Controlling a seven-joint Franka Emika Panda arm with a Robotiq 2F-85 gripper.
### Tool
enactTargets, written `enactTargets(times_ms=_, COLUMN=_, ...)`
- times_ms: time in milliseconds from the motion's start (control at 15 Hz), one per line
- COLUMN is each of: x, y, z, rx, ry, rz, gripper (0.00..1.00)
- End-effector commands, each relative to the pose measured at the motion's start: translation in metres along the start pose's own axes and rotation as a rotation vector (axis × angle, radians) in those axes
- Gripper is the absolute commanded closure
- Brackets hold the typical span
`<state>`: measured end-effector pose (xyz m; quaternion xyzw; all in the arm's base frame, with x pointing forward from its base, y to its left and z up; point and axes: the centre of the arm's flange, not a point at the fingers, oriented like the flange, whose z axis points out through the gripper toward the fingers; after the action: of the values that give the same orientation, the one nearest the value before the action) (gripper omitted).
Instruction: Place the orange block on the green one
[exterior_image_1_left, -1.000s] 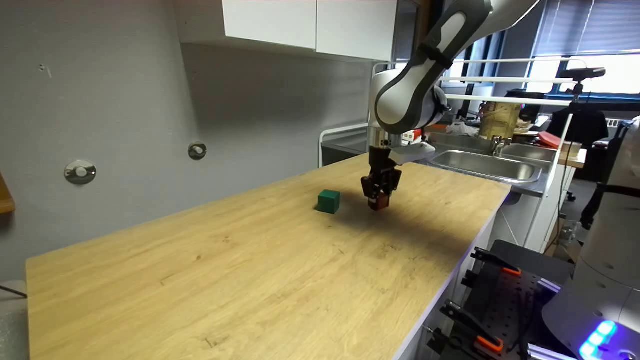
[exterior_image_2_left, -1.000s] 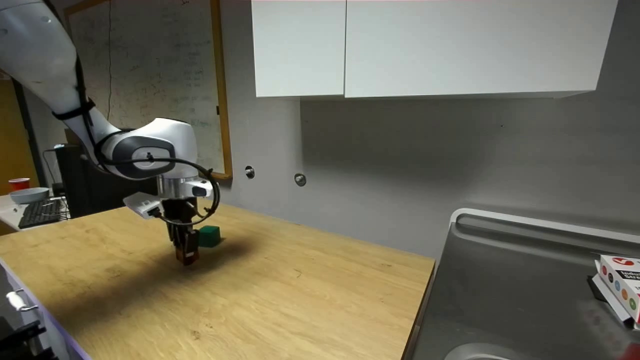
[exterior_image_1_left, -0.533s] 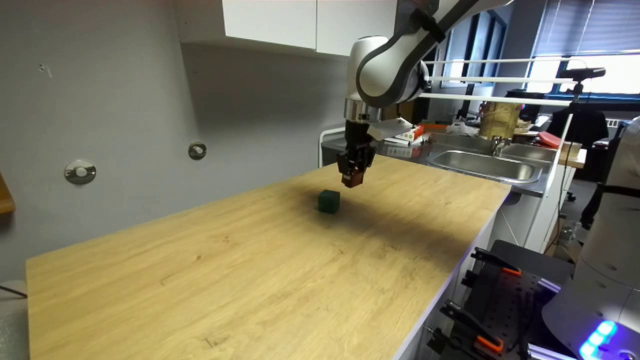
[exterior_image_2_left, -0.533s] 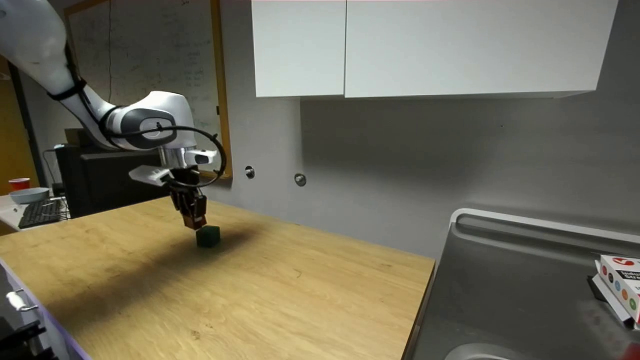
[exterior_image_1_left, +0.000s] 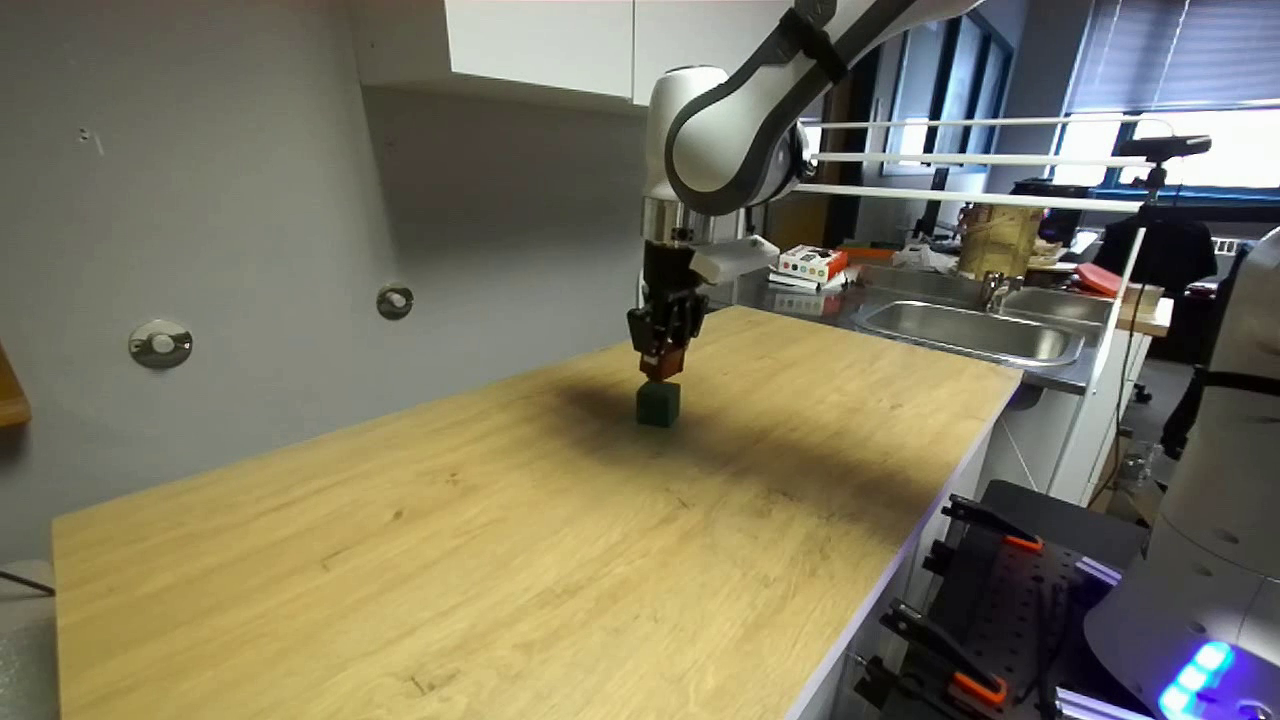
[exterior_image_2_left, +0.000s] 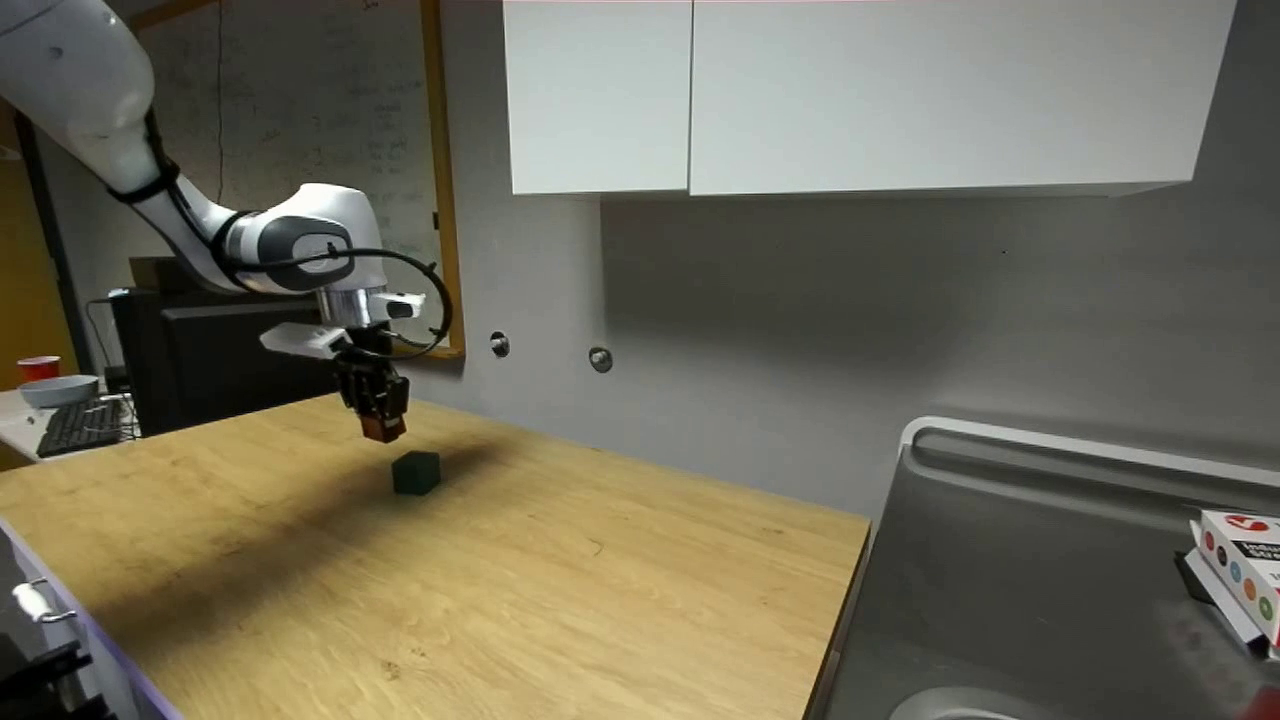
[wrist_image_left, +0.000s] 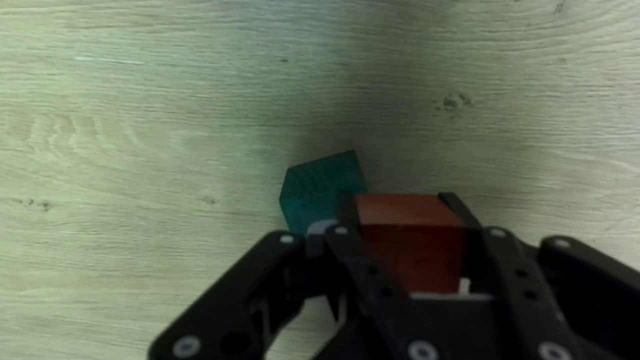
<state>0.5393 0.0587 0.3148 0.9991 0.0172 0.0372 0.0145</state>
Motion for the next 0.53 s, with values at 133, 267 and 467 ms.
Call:
enactTargets(times_ms=133, x=0.026, y=-0.001, z=0.016, rx=-0.025, ry=-0.033, rz=0.004, gripper=0.82)
enactTargets(times_ms=267, x=0.03, y=0.004, z=0.019, rx=-0.033, ry=-0.036, rz=0.008, gripper=0.82)
enactTargets(times_ms=467, x=0.035, y=0.015, z=0.02, rx=-0.045, ry=-0.037, rz=0.017, gripper=0.82)
